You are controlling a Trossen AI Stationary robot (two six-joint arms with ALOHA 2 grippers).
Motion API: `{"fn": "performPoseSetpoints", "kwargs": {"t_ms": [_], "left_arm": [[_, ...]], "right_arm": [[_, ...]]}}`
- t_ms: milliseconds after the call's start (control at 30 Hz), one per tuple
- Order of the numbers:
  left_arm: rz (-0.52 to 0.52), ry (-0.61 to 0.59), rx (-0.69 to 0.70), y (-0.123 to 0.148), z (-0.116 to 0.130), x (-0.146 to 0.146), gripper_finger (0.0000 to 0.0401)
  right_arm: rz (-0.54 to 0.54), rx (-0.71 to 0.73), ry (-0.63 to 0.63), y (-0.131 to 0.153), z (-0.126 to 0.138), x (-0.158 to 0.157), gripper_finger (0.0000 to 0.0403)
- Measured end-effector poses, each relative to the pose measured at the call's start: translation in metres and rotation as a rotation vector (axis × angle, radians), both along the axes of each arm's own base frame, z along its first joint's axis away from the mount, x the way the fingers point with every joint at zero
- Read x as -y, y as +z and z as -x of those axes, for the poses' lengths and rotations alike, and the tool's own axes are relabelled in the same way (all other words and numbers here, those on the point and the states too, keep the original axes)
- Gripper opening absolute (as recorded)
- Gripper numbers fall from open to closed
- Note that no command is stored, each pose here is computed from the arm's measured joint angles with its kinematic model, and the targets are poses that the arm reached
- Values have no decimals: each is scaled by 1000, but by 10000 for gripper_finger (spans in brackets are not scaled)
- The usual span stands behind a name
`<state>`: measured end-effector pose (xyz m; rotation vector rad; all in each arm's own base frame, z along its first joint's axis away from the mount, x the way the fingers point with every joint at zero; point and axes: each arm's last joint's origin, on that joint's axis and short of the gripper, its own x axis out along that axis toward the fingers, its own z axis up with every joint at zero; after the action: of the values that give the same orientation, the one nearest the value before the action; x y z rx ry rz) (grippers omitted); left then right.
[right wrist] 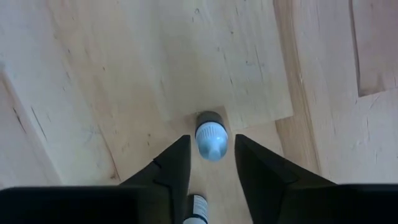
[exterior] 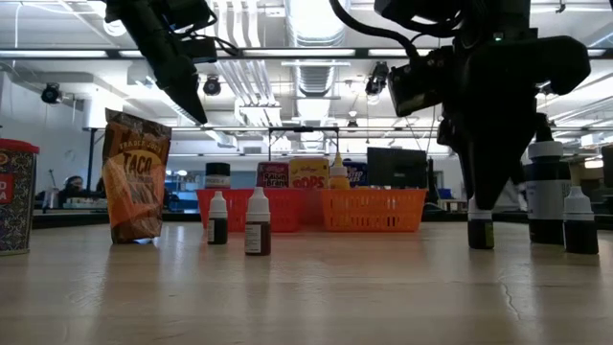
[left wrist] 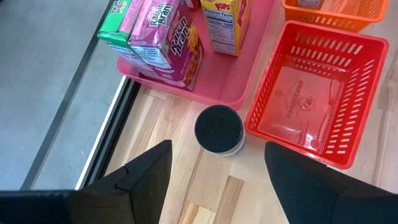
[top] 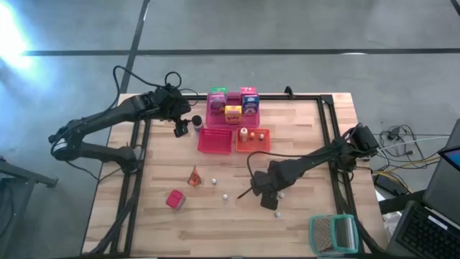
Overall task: Pick & Place Kitchen Items
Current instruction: Put the small green food coloring bottle into the orange bin
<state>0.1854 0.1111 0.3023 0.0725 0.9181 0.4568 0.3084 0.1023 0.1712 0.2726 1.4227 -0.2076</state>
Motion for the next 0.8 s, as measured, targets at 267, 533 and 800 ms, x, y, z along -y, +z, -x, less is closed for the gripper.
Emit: {"fn": "performPoseSetpoints", "kwargs": {"t_ms": [267, 533, 800], "left_arm": [[0, 0, 0, 0, 0, 0, 262], [0, 0, 0, 0, 0, 0, 262], [0, 0, 0, 0, 0, 0, 262]], "right_arm": [[-6, 6, 1, 0, -1, 0, 40], [-30, 1, 51, 17, -2, 2, 42], [-29, 109, 18, 66, -8, 49, 39]]}}
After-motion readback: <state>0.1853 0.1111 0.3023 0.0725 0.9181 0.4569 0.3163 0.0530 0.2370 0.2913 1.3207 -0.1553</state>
